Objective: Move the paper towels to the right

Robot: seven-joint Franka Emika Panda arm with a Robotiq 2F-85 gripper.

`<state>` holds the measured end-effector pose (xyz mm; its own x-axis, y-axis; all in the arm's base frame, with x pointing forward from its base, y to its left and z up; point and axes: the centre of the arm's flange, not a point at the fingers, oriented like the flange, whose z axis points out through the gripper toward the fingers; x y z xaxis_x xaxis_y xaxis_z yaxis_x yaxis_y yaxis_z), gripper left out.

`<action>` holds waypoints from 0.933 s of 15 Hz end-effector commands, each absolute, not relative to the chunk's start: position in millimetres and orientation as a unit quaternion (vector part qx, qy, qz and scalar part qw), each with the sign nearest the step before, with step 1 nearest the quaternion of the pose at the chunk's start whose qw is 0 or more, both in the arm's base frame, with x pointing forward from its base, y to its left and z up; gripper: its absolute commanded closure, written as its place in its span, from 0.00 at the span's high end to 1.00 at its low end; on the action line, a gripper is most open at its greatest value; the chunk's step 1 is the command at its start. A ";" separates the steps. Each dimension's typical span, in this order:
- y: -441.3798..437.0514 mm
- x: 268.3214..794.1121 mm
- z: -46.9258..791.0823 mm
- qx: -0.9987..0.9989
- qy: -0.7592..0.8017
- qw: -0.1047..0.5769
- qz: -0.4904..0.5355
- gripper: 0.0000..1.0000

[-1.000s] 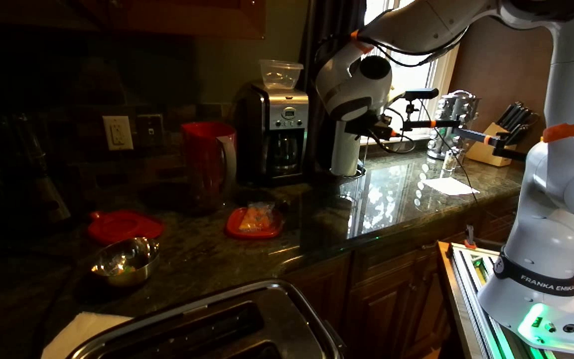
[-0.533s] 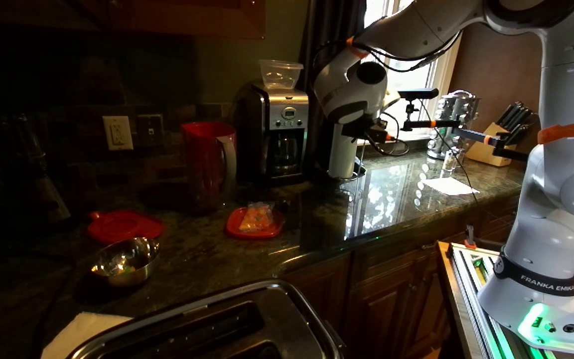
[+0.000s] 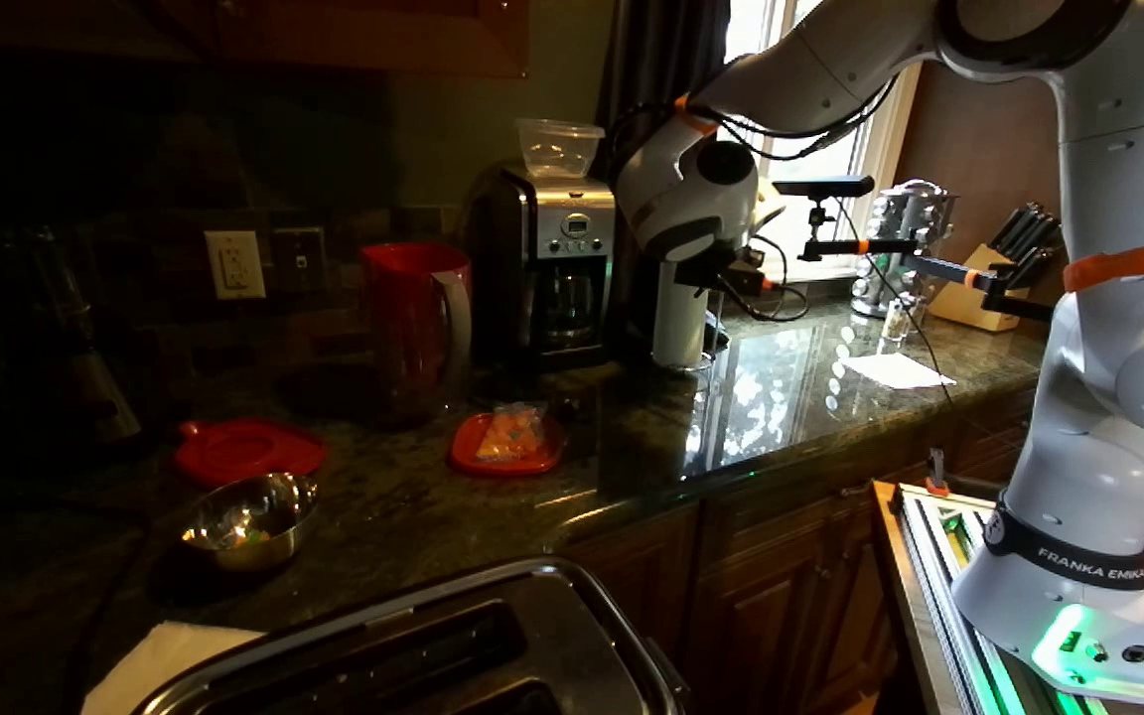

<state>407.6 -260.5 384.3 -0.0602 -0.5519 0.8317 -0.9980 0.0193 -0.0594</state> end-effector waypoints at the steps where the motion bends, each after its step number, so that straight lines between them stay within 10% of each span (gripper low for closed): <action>1: -267.3 413.4 382.9 0.610 -0.640 0.321 0.340 0.33; 11: -209.3 369.0 496.0 0.562 -0.636 0.340 0.404 0.99; 14: -177.3 350.0 521.3 0.602 -0.591 0.288 0.452 1.00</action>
<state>382.3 -226.1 492.7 -0.1464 -0.4408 0.8856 -0.9873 0.0095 -0.1585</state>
